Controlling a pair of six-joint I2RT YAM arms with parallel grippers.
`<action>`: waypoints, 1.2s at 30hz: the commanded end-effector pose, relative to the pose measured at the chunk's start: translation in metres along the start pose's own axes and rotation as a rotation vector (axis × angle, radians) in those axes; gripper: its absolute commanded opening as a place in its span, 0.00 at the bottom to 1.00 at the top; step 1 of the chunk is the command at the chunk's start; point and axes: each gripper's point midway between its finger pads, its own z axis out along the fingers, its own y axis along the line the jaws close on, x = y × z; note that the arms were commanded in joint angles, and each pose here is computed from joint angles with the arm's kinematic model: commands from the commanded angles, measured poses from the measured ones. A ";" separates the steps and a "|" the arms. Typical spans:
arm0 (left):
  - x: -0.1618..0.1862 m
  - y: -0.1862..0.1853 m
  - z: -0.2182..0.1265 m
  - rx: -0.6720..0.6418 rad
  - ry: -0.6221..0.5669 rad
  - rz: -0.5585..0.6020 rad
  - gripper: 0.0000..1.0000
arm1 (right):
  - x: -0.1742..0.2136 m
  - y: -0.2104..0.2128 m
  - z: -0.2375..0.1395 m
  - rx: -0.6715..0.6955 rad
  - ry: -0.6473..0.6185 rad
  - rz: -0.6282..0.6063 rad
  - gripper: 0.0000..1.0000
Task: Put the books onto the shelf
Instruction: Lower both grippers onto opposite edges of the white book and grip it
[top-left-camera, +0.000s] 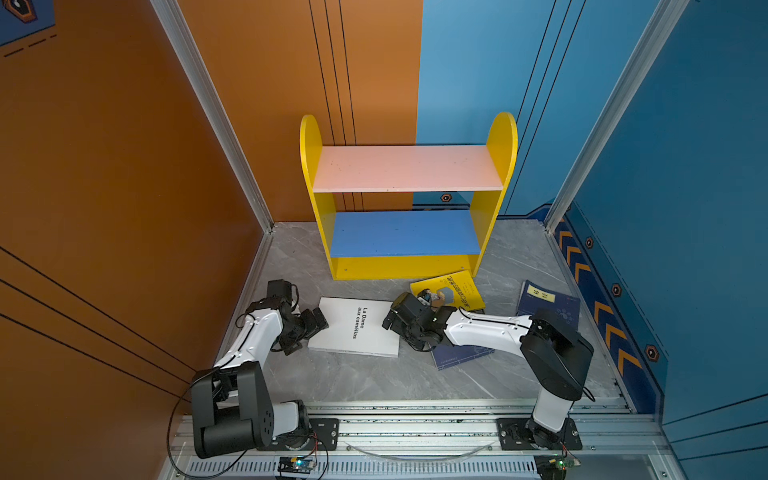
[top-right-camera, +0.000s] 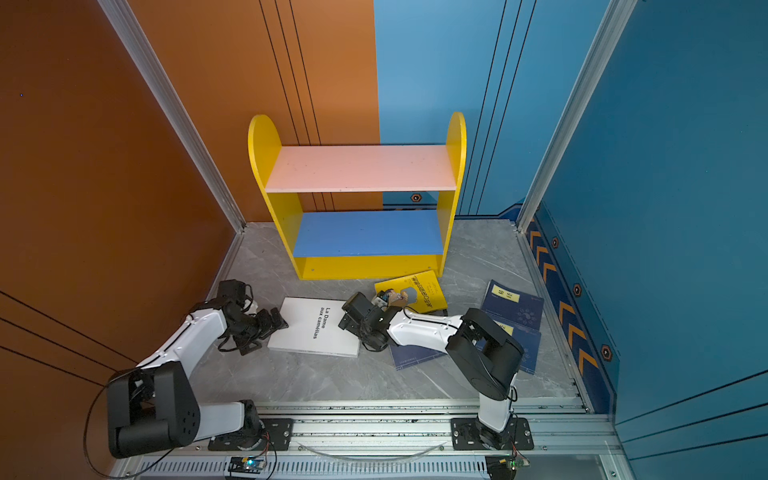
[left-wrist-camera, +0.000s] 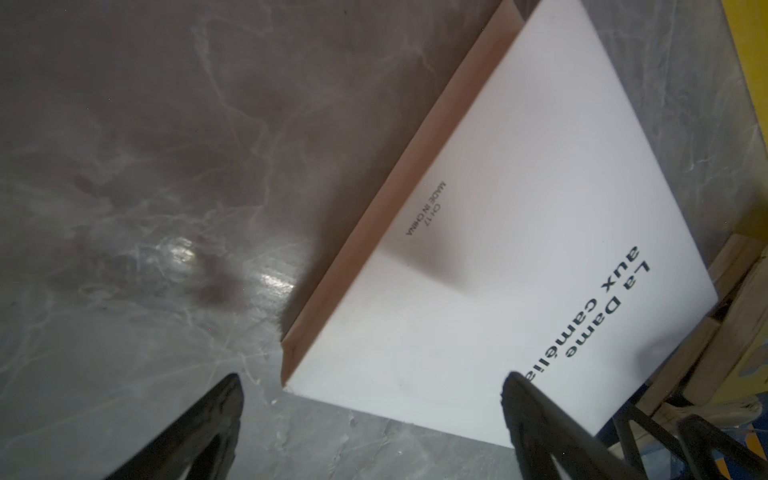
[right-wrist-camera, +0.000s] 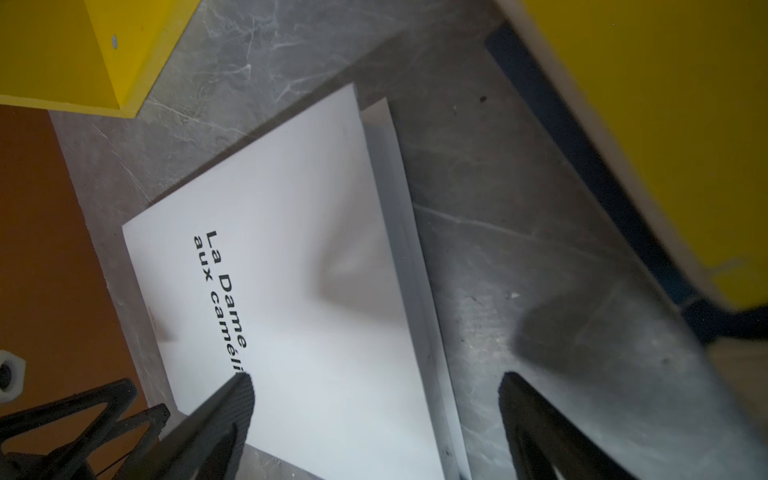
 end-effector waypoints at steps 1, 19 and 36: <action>-0.001 -0.007 0.006 0.042 0.019 -0.029 0.98 | 0.000 0.008 0.003 -0.013 0.020 -0.005 0.94; 0.013 -0.037 0.012 0.188 0.111 -0.022 0.98 | 0.008 0.066 0.002 -0.158 0.136 -0.109 0.90; 0.033 -0.108 -0.024 0.369 0.134 0.073 0.98 | -0.026 0.091 -0.092 -0.184 0.029 -0.177 0.90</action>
